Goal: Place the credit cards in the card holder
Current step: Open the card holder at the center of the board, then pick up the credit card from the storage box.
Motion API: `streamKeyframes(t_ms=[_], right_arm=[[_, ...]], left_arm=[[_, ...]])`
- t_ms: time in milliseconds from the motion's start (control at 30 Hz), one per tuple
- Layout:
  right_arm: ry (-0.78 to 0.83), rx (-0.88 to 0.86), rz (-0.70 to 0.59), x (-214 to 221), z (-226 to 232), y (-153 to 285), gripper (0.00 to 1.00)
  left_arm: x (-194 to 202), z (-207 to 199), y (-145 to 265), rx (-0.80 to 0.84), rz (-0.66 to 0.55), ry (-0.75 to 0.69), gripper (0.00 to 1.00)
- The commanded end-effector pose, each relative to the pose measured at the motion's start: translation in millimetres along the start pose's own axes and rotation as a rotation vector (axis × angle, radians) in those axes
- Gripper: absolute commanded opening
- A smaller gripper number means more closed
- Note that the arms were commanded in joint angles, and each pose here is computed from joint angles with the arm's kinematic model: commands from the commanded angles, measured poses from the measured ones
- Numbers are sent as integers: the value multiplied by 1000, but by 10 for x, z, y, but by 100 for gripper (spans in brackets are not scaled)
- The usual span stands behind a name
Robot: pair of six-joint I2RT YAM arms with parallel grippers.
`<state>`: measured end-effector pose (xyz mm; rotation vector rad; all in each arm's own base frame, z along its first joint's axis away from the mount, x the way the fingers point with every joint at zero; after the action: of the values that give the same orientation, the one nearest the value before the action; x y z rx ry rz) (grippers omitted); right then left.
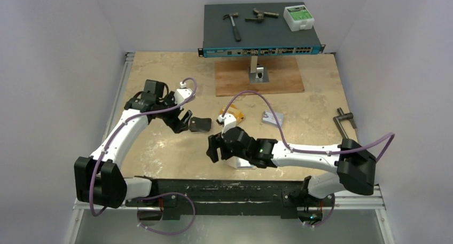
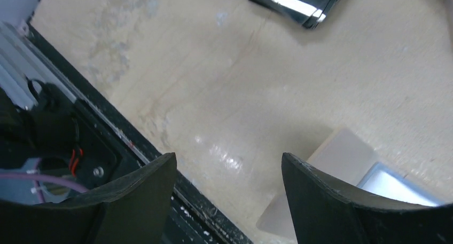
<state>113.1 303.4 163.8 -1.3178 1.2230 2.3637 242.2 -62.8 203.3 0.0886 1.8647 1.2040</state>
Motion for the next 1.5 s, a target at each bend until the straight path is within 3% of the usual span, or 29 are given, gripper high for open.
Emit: streamKeyframes(t_ms=[0,167,433,833,1200,1467], right_arm=[[-30,21,-87,-432,-148,-29,72],[-100,57,-95,-642,-496,-370,72],[-181,53,-42,-598,-701,-986,72],[-330,61,-74,-528,-780,-1357,75],[-328,299,21,-447,-918,-1571,67],[-308,370,69,-366,-917,-1615,53]], left_arm=[[-113,72,-46,-32,-50,5,82],[-103,182,-192,-60,-57,-32,82],[-159,359,-424,-106,-45,-164,81],[-177,428,-536,-160,-89,-271,80],[-107,278,-412,-110,-115,-274,85],[-92,262,-310,-78,-132,-216,90]])
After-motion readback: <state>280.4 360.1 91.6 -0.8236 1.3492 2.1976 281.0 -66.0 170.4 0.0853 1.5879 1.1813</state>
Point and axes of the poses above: each gripper's point midway between its finger pads, its own y axis back along the fingers, its own z axis along the line the jaws close on, x = y × z, the point moved 9 cm from there along y, back along the fingers, and after that the axes turned 7 degrees about y, right-handed, at the moved point
